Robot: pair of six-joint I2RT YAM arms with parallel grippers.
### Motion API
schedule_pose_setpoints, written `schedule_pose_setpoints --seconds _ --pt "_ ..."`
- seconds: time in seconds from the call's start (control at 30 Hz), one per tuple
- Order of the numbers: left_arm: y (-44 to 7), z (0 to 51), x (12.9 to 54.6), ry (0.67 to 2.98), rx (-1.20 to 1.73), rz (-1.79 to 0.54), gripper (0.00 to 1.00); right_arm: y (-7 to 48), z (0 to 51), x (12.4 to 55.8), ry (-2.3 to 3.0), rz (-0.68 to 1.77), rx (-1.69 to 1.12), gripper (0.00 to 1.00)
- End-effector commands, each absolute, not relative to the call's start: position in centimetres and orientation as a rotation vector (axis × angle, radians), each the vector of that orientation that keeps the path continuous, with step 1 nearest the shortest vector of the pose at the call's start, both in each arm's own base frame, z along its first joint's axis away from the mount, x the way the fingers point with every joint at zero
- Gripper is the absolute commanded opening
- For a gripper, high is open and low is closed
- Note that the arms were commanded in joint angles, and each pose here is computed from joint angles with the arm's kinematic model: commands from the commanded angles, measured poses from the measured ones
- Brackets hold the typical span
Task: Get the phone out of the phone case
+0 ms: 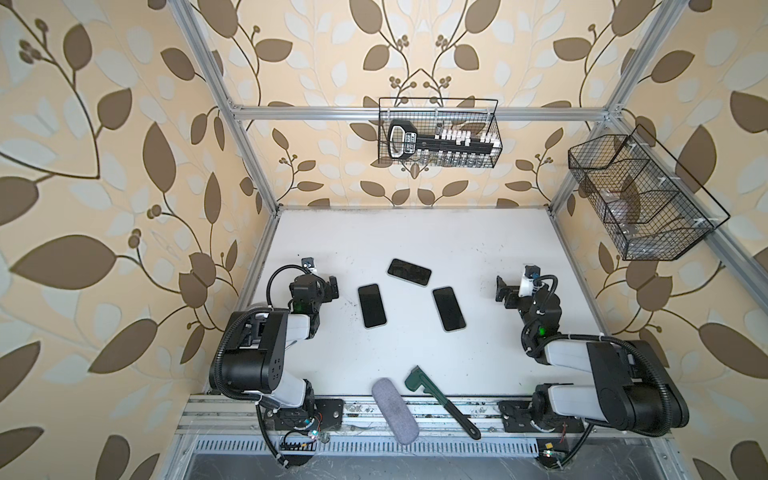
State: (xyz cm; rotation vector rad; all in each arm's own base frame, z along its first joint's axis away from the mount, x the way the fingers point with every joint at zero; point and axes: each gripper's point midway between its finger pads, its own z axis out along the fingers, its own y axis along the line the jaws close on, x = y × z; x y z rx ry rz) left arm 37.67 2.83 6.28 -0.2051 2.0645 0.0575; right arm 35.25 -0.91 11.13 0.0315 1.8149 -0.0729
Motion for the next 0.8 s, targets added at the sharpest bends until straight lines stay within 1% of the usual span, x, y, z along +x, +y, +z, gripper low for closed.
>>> schedule_pose_setpoints --seconds 0.0,0.43,0.57,0.67,0.77 --pt "3.1 7.4 38.6 2.030 -0.216 0.044 0.99 -1.0 11.7 35.4 1.792 -0.081 0.031 1.00" --pt "3.1 7.4 38.5 2.029 -0.214 0.045 0.99 -1.0 11.7 35.4 1.793 -0.076 0.031 1.00" --pt "3.7 8.3 38.7 2.029 -0.244 0.073 0.99 -1.3 12.0 35.7 1.810 -0.068 0.050 1.00" --pt "5.0 11.3 38.7 2.033 -0.322 0.142 0.99 -1.3 13.1 36.1 1.867 -0.047 0.054 1.00" --pt "5.6 15.9 38.3 1.977 -0.464 0.101 0.99 -0.2 15.4 35.8 1.875 0.042 0.053 1.00"
